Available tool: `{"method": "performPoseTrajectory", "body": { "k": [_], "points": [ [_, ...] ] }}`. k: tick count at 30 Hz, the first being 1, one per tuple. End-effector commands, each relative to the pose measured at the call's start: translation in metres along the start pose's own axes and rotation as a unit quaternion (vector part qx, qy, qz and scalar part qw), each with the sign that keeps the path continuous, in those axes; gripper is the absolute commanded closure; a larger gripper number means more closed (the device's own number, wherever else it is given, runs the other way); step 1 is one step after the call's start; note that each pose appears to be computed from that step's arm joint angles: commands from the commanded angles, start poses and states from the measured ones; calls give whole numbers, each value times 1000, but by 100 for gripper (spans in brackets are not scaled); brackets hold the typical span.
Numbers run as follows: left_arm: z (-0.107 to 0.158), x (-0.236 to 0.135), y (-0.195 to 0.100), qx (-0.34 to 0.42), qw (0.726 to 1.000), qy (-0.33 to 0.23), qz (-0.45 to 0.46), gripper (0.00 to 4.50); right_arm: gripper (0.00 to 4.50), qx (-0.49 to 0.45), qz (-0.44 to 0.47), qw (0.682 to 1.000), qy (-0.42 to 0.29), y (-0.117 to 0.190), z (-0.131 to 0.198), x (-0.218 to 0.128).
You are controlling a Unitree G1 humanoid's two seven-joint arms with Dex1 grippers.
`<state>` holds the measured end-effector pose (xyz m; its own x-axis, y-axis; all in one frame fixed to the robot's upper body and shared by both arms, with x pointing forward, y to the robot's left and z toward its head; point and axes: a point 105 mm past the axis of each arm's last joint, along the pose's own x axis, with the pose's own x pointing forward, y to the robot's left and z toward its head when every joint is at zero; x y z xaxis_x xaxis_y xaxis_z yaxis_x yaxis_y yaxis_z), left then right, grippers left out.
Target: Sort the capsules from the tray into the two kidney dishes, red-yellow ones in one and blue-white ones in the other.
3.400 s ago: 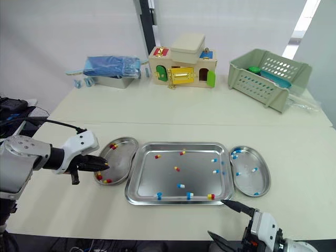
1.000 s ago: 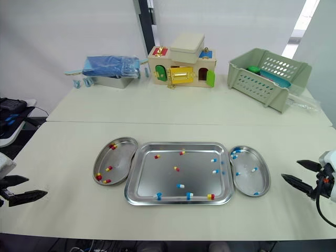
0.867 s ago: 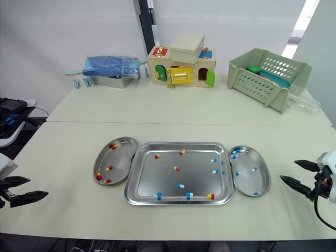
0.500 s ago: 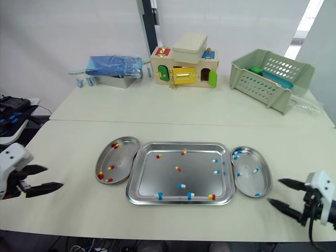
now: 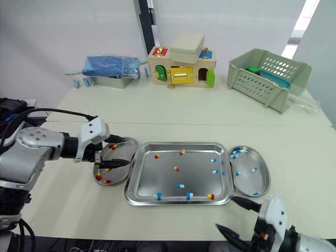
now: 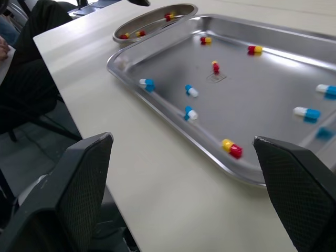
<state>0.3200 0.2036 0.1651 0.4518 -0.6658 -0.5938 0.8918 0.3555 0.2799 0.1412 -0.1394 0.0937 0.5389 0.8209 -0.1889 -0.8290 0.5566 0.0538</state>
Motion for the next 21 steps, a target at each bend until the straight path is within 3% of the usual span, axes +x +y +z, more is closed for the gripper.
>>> {"method": "performPoseTrajectory", "body": {
  "k": [1, 11, 14, 17, 21],
  "points": [
    [3, 14, 4, 25, 1000, 8, -2, 3, 0, -24, -2, 1000, -18, 8, 6, 7],
    [15, 56, 12, 17, 1000, -10, -20, 3, 0, -40, -38, 998, -31, 1, 7, 17],
    [13, 63, 12, 24, 999, 5, -25, 66, 0, -44, -41, 998, -32, 1, 9, 19],
    [9, 67, 8, 26, 999, 24, -39, 158, 0, -44, -45, 997, -34, 2, 10, 21],
    [6, 70, 9, 21, 999, 33, -37, 158, 0, -43, -48, 997, -34, 4, 10, 22]
  ]
}}
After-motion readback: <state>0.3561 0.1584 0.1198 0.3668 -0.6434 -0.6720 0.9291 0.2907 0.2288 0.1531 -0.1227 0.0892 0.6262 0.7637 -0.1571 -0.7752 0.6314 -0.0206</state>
